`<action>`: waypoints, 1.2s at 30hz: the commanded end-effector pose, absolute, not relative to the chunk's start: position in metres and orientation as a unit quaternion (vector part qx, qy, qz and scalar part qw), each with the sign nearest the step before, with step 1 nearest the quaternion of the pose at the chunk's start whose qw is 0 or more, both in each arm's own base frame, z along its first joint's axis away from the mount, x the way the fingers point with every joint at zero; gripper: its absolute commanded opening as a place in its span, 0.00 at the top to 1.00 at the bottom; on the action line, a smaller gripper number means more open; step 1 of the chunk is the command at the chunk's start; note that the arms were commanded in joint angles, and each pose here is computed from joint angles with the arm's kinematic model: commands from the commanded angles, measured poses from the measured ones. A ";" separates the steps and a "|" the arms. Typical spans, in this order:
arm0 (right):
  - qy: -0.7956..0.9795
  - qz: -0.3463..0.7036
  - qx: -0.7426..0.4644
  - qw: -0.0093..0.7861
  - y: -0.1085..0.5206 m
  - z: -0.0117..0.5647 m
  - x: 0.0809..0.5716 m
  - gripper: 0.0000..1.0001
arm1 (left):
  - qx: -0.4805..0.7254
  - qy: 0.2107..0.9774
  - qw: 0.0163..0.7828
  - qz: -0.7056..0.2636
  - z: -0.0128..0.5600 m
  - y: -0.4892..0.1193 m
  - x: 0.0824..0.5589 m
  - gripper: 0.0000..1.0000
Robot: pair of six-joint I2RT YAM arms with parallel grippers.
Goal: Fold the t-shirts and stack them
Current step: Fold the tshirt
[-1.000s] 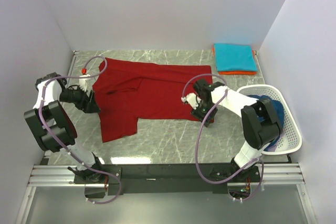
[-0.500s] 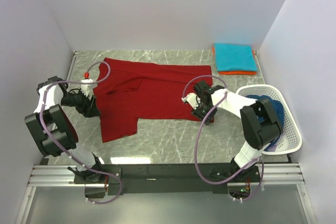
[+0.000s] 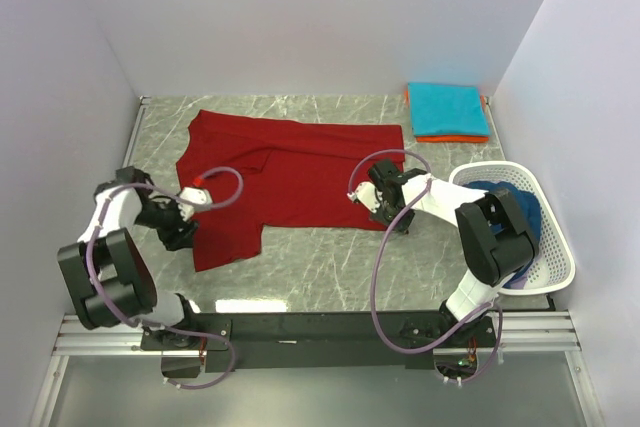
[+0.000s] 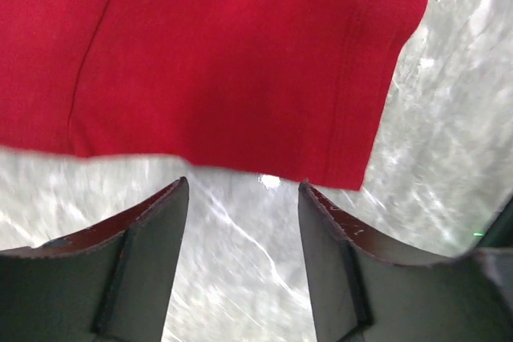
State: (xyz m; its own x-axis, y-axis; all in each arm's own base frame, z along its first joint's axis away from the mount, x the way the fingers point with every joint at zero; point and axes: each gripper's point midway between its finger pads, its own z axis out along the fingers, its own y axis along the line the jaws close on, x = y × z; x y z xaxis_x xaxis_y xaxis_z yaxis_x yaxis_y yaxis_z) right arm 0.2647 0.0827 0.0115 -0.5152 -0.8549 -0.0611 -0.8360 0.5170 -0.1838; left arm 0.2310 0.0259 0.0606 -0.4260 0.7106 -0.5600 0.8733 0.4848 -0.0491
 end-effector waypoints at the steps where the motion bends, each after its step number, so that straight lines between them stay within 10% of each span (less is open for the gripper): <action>1: 0.865 -0.093 -0.487 0.072 0.068 0.002 0.273 1.00 | 0.567 0.776 0.257 -0.100 0.058 0.026 0.247 0.39; 36: 0.877 -0.076 -0.470 0.070 0.062 0.014 0.289 1.00 | 0.687 0.695 0.179 -0.117 0.005 0.007 0.256 0.54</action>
State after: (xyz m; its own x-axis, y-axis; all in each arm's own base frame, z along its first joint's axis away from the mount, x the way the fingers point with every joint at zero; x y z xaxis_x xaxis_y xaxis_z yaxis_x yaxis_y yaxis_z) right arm 0.2813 0.0634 0.0130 -0.5482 -0.8349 -0.0501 -0.8144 0.5465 -0.1953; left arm 0.2643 0.0015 0.0167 -0.0049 0.8940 -0.4479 0.9896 0.0688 0.1264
